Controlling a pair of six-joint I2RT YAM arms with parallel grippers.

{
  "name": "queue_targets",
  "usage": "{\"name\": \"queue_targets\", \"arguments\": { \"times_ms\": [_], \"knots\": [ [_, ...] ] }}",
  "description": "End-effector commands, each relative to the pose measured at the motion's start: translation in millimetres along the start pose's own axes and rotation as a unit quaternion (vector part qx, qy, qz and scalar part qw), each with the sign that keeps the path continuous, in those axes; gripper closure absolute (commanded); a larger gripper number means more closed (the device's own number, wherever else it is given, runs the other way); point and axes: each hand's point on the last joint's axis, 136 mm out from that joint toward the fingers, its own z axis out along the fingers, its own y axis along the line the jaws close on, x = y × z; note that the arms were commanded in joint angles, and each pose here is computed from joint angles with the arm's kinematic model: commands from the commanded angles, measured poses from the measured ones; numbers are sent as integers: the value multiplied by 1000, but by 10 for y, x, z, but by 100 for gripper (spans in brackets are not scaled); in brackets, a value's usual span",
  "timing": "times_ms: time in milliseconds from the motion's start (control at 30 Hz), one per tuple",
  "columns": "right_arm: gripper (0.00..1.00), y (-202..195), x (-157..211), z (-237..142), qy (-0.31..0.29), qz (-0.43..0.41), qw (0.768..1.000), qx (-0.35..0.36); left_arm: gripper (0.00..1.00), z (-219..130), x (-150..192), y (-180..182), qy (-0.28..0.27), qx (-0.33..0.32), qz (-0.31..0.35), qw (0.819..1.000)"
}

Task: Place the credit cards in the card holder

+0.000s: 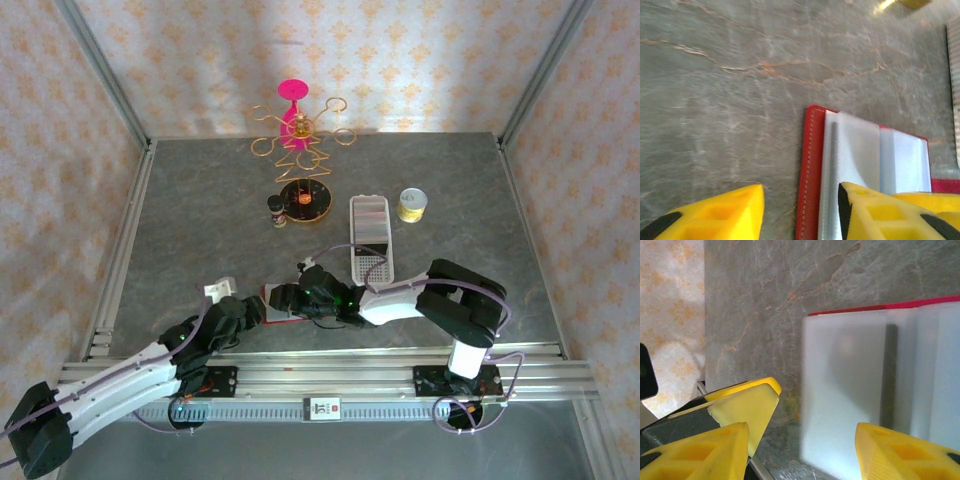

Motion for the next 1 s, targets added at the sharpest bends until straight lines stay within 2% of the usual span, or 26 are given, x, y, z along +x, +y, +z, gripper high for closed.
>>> {"name": "queue_targets", "arguments": {
  "times_ms": [0, 133, 300, 433, 533, 600, 700, 800, 867, 967],
  "knots": [
    [42, 169, -27, 84, -2, 9, 1000, -30, 53, -95, -161, 177, -37, -47, -10, 998],
    [42, 210, -92, 86, -12, 12, 999, -39, 49, -104, -205, 105, -43, -34, -11, 998],
    [43, 230, -428, -175, -65, -31, 997, -9, 41, -50, -195, -51, -25, -27, 10, 999],
    [43, 213, -868, -661, -135, -89, 986, 25, 39, 44, -143, -168, -4, -14, 25, 1000],
    [43, 280, -1154, -1093, -196, -169, 965, 49, 39, 109, -116, -207, 9, -10, 31, 999],
    [43, 375, -1276, -1351, -229, -251, 939, 60, 40, 142, -99, -246, 15, -2, 35, 999],
    [42, 492, -1324, -1631, -240, -407, 877, 93, 40, 192, -62, -274, 25, 7, 38, 999],
    [41, 413, -1249, -1761, -199, -563, 789, 146, 41, 232, -24, -313, 37, 15, 44, 998],
    [40, 204, -1197, -1785, -135, -635, 739, 182, 42, 257, -4, -344, 43, 19, 46, 998],
    [39, -136, -1379, -1914, -78, -665, 700, 248, 45, 289, 27, -382, 51, 27, 51, 997]
  ]
}}
